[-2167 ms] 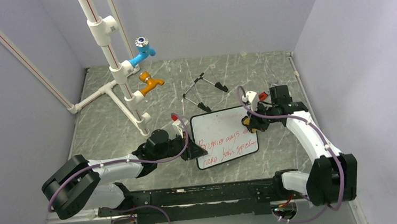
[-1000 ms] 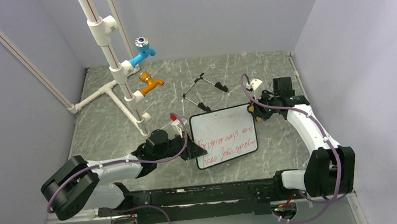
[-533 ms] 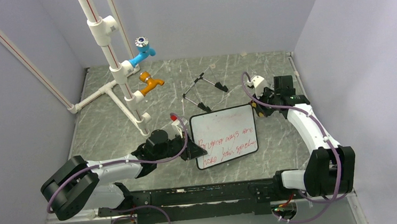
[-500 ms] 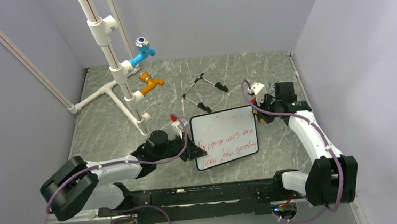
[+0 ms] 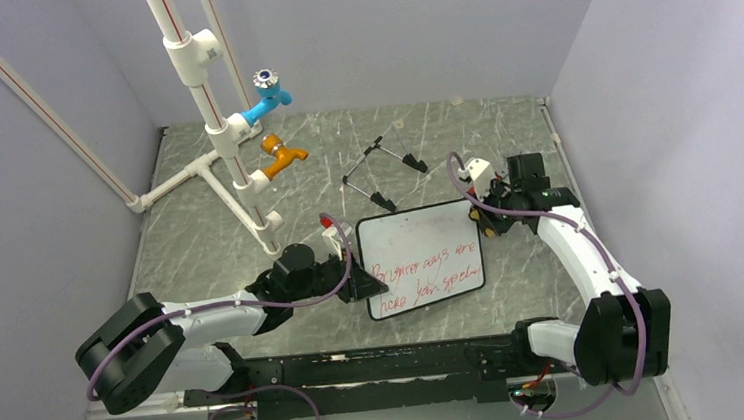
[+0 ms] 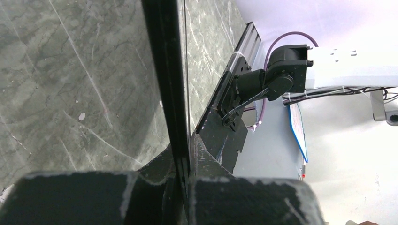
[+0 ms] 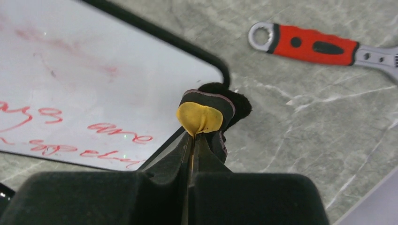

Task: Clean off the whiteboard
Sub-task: Erase the whiteboard at the center of the board.

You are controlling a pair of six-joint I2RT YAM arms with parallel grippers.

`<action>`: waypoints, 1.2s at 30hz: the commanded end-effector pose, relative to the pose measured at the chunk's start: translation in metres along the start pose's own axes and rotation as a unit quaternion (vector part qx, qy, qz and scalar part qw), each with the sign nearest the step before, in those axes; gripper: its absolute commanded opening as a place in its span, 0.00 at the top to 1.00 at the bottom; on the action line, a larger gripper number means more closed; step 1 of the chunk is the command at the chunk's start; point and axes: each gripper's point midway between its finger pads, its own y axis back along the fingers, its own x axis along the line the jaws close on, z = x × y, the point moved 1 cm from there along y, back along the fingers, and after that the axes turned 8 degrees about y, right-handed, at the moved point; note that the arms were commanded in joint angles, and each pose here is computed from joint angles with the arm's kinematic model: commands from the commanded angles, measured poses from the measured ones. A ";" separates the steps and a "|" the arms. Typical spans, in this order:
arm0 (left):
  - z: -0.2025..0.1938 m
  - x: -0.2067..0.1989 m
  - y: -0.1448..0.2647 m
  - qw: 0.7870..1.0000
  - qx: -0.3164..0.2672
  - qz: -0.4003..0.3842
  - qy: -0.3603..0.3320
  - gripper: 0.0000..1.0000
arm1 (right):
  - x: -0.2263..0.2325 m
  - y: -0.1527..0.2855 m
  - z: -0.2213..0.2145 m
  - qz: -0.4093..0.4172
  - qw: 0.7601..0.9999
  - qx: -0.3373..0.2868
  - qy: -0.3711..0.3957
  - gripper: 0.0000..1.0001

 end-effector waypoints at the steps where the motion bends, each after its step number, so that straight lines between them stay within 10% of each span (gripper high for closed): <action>1: 0.020 -0.048 0.000 0.993 -0.024 -0.097 -0.071 1.00 | -0.041 0.010 0.045 -0.069 0.997 -0.044 -0.010 1.00; 24: 0.019 -0.048 0.003 0.992 -0.029 -0.098 -0.072 1.00 | 0.028 -0.009 -0.032 0.018 0.999 0.050 -0.006 1.00; 36: 0.020 -0.048 0.004 0.992 -0.031 -0.096 -0.072 1.00 | -0.024 -0.001 0.035 -0.059 0.998 -0.012 -0.030 1.00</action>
